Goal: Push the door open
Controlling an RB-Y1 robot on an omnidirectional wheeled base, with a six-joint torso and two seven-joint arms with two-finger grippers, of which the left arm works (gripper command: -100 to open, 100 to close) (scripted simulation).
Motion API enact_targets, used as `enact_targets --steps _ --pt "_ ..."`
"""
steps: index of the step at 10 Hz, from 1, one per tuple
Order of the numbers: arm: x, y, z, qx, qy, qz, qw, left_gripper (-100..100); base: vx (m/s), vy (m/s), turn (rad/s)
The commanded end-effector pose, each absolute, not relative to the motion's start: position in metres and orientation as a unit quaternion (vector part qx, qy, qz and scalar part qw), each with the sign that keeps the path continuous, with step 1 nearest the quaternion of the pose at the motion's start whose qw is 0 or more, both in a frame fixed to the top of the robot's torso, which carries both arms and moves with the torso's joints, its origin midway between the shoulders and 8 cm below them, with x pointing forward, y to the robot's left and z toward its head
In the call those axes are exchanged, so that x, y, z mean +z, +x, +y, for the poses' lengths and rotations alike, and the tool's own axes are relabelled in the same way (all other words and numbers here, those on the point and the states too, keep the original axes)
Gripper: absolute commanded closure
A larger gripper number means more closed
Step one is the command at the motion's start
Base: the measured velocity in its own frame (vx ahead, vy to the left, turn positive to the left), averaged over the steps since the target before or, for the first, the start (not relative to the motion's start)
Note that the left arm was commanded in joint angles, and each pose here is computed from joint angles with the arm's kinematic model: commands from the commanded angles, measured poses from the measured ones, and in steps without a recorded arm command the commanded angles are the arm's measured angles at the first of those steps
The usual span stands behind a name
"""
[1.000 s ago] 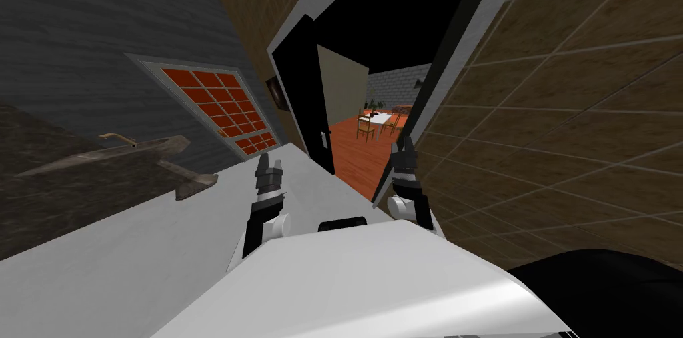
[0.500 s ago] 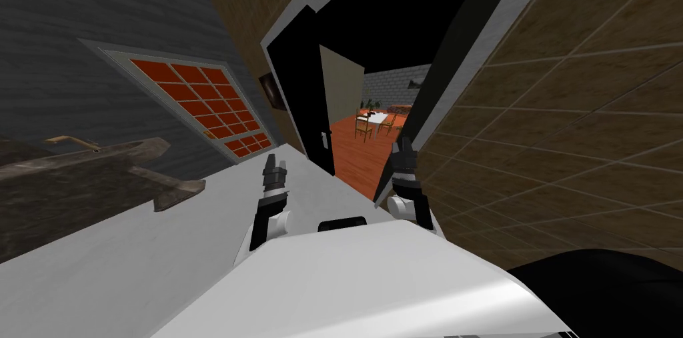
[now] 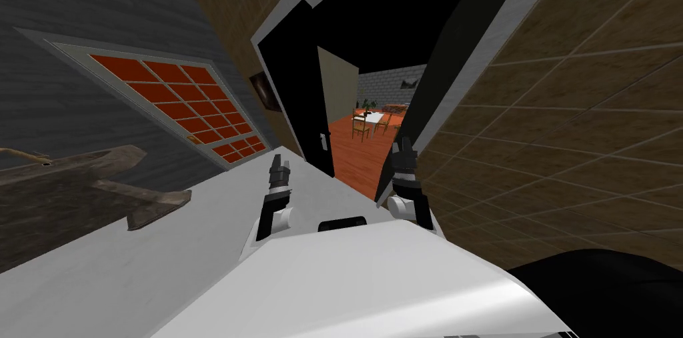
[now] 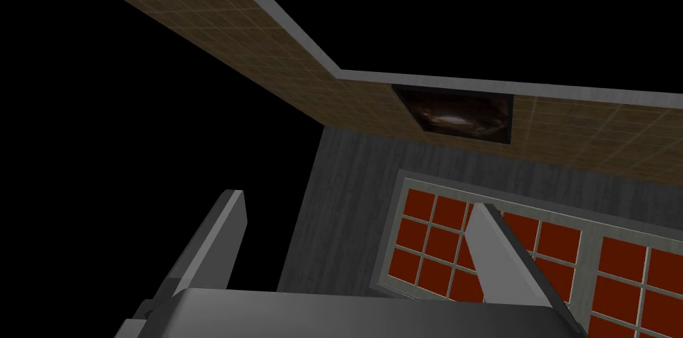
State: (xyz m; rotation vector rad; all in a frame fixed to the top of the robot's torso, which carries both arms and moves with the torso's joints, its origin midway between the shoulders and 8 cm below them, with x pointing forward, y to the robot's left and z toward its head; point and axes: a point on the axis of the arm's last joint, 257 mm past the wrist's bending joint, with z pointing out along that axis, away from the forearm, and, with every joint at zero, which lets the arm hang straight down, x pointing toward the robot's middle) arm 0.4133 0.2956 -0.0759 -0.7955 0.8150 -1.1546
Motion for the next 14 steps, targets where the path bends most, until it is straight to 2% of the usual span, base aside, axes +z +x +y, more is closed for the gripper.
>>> enact_targets --steps 1,14 --pt "-0.084 0.421 0.296 -0.515 -0.358 0.370 0.685 -100 0.055 0.113 -0.131" --pt "-0.154 0.487 0.295 -0.502 -0.391 0.416 0.649 -100 0.059 0.114 -0.147"
